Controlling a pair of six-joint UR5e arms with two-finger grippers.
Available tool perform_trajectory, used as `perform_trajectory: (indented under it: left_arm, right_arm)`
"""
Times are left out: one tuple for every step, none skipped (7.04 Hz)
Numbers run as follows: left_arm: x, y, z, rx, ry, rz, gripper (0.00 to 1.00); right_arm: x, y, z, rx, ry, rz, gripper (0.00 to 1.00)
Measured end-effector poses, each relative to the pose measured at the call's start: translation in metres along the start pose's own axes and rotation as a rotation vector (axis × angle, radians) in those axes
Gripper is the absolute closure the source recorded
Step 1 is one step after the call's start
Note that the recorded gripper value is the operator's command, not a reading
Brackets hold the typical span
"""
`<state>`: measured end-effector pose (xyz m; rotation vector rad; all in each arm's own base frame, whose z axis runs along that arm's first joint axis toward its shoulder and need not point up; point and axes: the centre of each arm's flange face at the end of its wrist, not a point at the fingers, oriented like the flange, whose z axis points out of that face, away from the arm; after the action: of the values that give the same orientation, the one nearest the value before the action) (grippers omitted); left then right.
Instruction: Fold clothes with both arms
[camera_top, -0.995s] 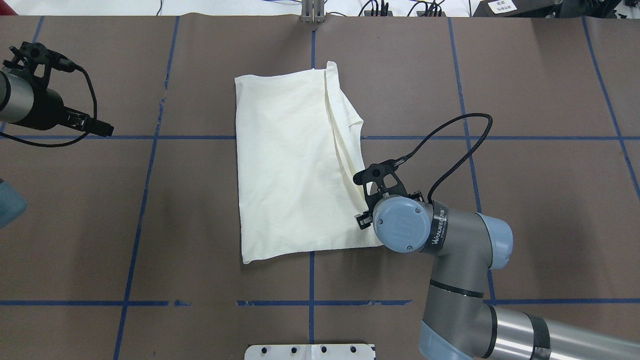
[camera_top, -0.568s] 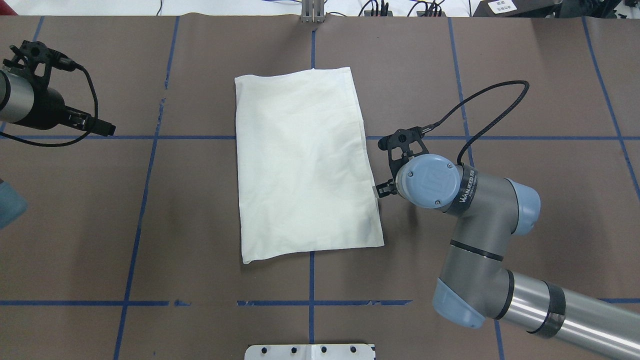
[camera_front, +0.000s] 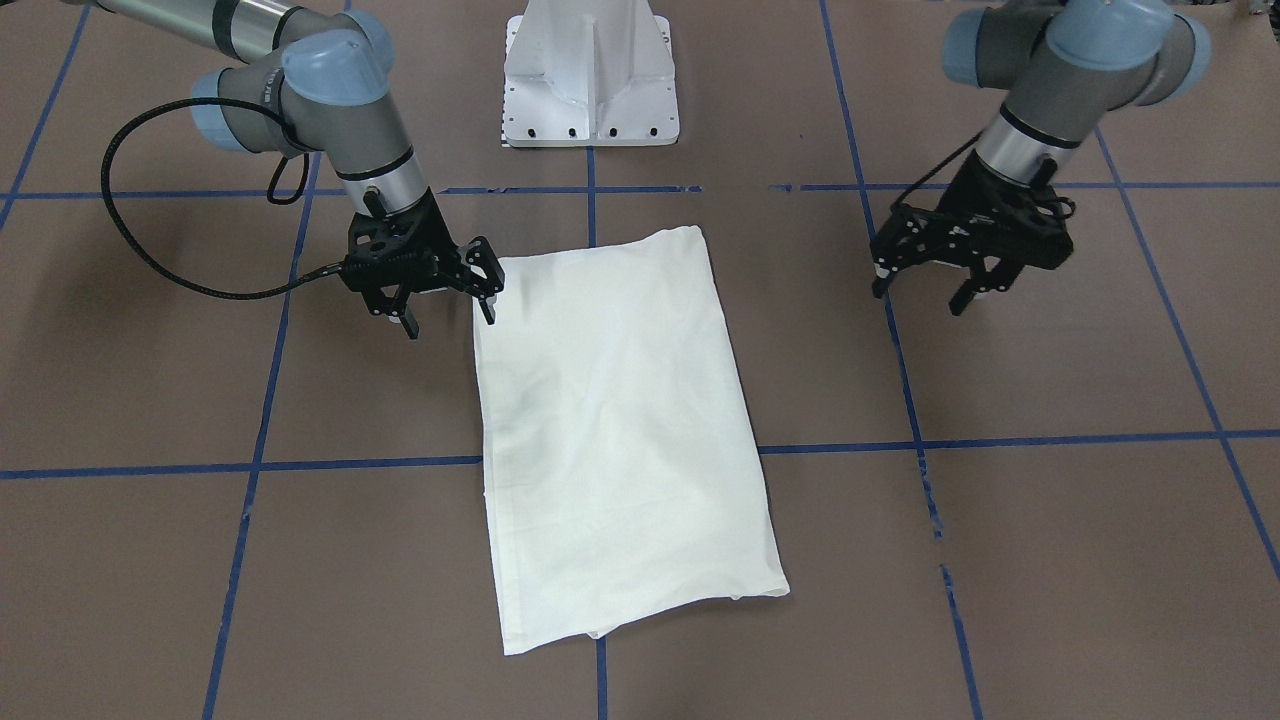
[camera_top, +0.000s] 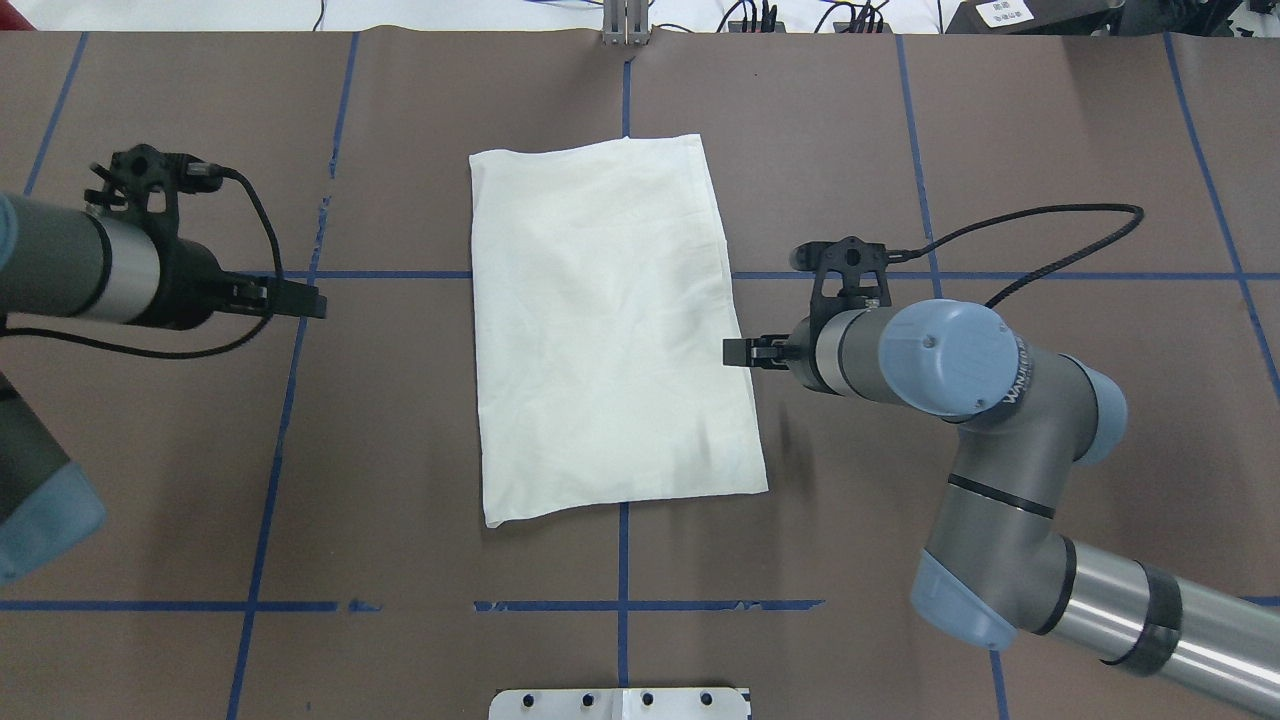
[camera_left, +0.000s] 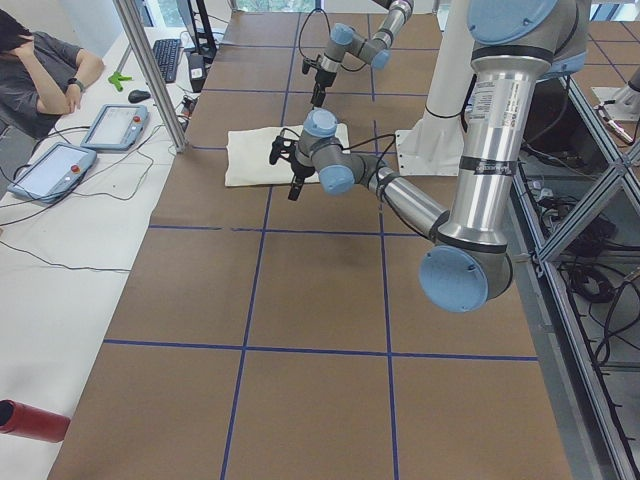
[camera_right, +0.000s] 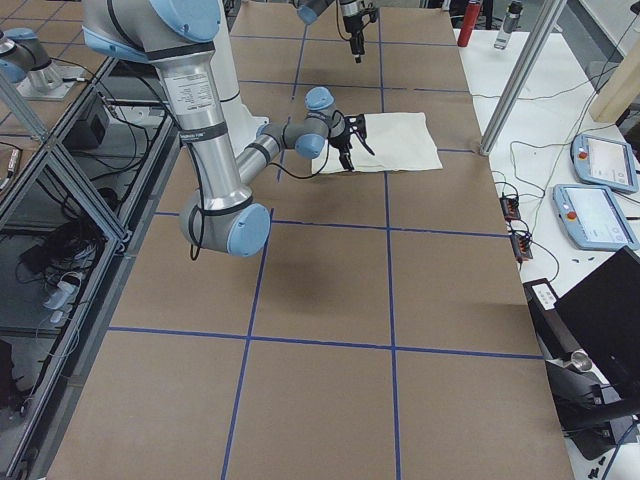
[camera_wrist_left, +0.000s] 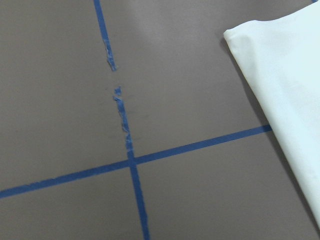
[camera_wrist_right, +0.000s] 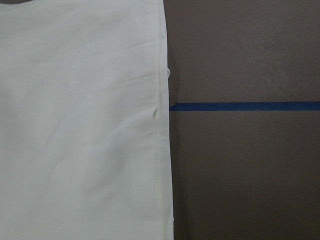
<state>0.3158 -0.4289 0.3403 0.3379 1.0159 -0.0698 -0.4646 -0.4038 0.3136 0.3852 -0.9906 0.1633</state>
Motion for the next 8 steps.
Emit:
perform_trajectory:
  left_arm:
    - [0.032,0.029,0.003,0.013,0.026,-0.144,0.00]
    - [0.058,0.057,0.010,0.035,0.055,-0.283,0.11]
    - [0.076,0.079,0.016,0.055,0.106,-0.417,0.25]
    - [0.089,0.099,0.026,0.072,0.154,-0.554,0.28]
    - [0.099,0.118,0.042,0.086,0.174,-0.664,0.28]
    - [0.111,0.139,0.064,0.103,0.182,-0.736,0.27]
    - [0.118,0.153,0.082,0.110,0.190,-0.764,0.27]
    - [0.122,0.166,0.094,0.103,0.190,-0.769,0.27]
  right_arm:
    - [0.025,0.008,-0.012,0.017,-0.051,0.081,0.00]
    - [0.044,0.014,-0.026,0.029,-0.098,0.135,0.00]
    - [0.052,0.017,-0.036,0.036,-0.126,0.175,0.00]
    - [0.054,0.017,-0.041,0.041,-0.138,0.202,0.00]
    - [0.054,0.017,-0.042,0.046,-0.143,0.213,0.00]
    - [0.054,0.016,-0.042,0.048,-0.144,0.216,0.00]
    - [0.053,0.016,-0.043,0.049,-0.145,0.217,0.00]
    - [0.053,0.016,-0.043,0.050,-0.146,0.218,0.00]
